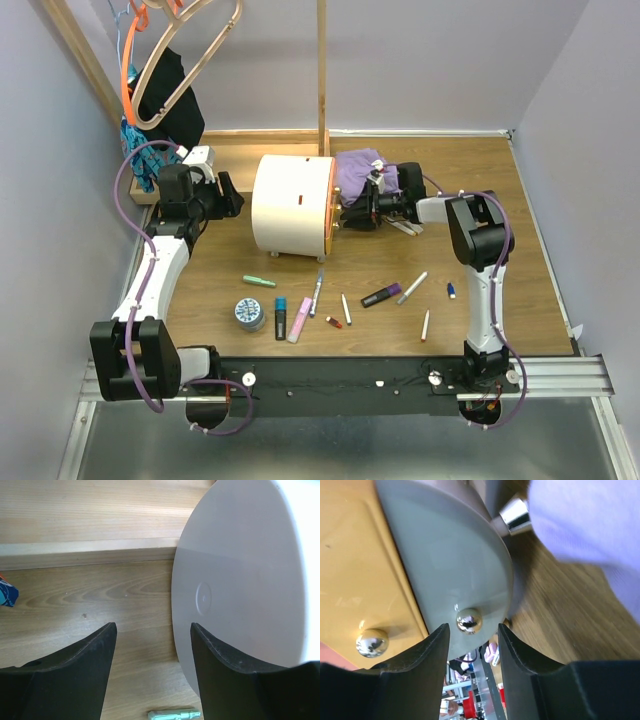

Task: Sort the stationery into containers
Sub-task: Open the drawer in the storage box.

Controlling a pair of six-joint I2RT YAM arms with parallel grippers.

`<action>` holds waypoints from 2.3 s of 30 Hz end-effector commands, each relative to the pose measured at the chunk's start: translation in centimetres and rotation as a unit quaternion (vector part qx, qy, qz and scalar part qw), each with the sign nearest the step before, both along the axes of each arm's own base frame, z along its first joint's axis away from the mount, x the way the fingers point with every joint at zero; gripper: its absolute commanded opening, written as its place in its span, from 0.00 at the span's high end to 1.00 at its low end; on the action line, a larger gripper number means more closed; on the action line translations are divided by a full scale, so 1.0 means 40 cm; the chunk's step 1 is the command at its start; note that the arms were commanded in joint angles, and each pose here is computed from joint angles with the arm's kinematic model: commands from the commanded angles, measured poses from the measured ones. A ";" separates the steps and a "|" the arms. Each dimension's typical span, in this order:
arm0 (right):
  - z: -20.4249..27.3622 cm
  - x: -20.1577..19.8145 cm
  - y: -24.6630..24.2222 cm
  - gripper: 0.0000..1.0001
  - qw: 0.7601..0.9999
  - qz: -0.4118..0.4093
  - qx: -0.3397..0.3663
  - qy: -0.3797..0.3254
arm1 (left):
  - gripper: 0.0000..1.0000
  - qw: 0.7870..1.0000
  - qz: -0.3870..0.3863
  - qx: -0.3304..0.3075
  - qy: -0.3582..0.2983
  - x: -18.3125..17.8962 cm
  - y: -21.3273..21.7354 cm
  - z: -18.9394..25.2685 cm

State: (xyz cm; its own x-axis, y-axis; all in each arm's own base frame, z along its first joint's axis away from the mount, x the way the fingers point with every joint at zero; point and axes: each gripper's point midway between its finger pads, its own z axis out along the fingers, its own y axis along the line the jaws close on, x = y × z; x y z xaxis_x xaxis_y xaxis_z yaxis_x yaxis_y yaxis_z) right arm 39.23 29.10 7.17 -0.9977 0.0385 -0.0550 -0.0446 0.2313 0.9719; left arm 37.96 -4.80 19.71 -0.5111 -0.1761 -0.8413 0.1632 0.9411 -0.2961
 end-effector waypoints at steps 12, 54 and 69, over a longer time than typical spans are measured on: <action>-0.007 -0.011 0.041 0.55 1.000 0.024 0.010 0.013 | 0.30 1.000 -0.012 -0.003 0.000 0.015 -0.005 -0.023; -0.021 -0.067 0.062 0.63 0.995 0.081 0.035 0.034 | 0.27 1.000 -0.015 0.009 0.007 0.035 -0.007 -0.049; 0.002 -0.086 -0.008 0.80 0.998 0.061 0.007 0.019 | 0.26 1.000 -0.015 0.007 -0.003 0.045 -0.012 -0.041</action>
State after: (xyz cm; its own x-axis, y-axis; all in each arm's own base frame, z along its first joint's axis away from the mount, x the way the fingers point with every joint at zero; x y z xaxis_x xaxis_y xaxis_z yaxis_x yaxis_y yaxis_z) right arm 36.80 30.49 6.98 -0.9950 -0.0953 -0.0305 -0.0473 0.1787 0.9828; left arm 39.39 -5.01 17.59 -0.5353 -0.1565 -0.8301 0.1728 0.9416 -0.2890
